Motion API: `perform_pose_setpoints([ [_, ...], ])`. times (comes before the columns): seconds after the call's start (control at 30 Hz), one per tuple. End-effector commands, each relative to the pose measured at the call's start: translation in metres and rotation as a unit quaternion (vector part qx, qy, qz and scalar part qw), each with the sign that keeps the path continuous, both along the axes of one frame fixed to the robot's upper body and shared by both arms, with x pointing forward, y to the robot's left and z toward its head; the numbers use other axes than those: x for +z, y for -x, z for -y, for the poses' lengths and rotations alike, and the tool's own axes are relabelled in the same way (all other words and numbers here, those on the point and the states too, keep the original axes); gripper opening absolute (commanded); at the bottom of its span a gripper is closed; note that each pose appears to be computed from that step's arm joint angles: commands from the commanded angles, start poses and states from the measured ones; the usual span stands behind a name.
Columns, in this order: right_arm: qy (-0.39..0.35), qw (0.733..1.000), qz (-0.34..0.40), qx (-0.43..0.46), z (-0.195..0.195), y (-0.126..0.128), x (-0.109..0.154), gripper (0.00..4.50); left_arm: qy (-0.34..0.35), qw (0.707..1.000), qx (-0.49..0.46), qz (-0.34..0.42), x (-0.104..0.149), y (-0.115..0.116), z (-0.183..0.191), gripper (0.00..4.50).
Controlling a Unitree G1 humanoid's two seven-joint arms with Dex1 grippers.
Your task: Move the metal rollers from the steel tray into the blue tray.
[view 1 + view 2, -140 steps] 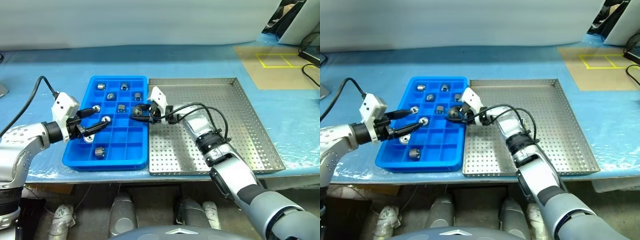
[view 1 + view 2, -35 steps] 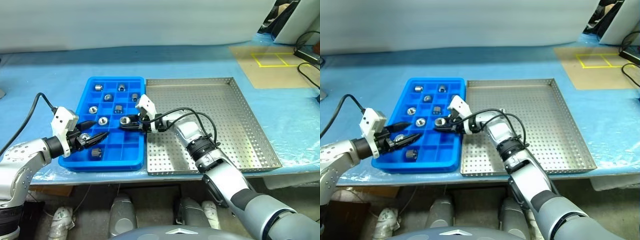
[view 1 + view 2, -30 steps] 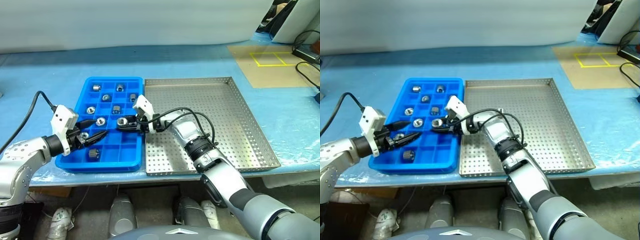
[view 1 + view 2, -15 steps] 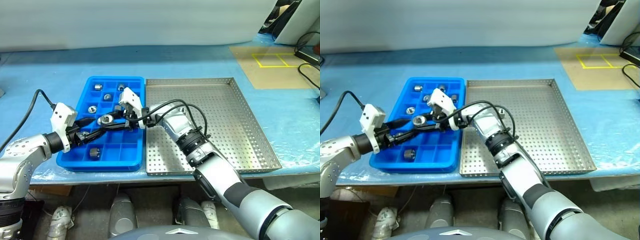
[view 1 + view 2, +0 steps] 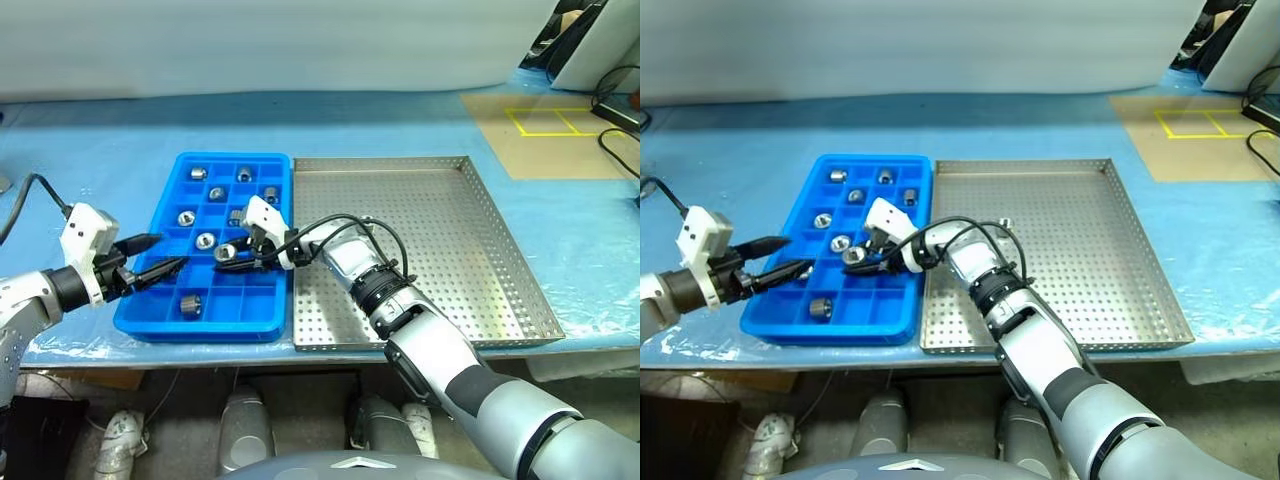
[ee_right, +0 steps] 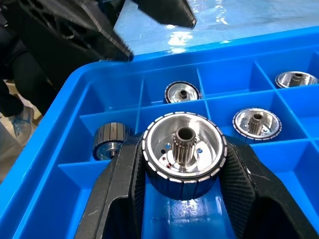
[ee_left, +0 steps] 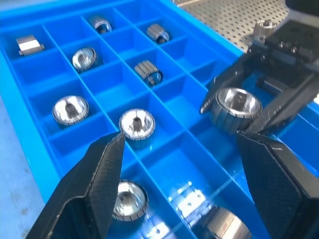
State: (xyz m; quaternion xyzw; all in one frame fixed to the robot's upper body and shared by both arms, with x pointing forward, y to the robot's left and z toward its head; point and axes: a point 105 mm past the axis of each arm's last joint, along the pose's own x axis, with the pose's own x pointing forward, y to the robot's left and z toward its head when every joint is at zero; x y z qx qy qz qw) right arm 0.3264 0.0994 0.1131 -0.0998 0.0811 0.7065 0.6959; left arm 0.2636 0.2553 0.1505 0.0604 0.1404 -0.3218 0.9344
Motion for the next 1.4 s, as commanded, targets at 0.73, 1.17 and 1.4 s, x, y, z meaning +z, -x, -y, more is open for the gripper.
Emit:
perform_pose_setpoints([
  [0.73,-0.117,0.976,0.085,-0.164,0.137,-0.055,0.107,3.28,0.027,0.997,-0.07,0.026,0.004,-0.017,0.047,3.75],
  [1.17,-0.053,0.944,0.04,-0.323,0.215,-0.086,0.042,3.28,0.037,0.994,-0.097,0.028,0.002,-0.04,0.059,3.75],
  [1.4,-0.031,0.937,0.008,-0.348,0.22,-0.085,0.014,3.28,0.024,0.995,-0.097,0.023,-0.001,-0.043,0.056,3.75],
])
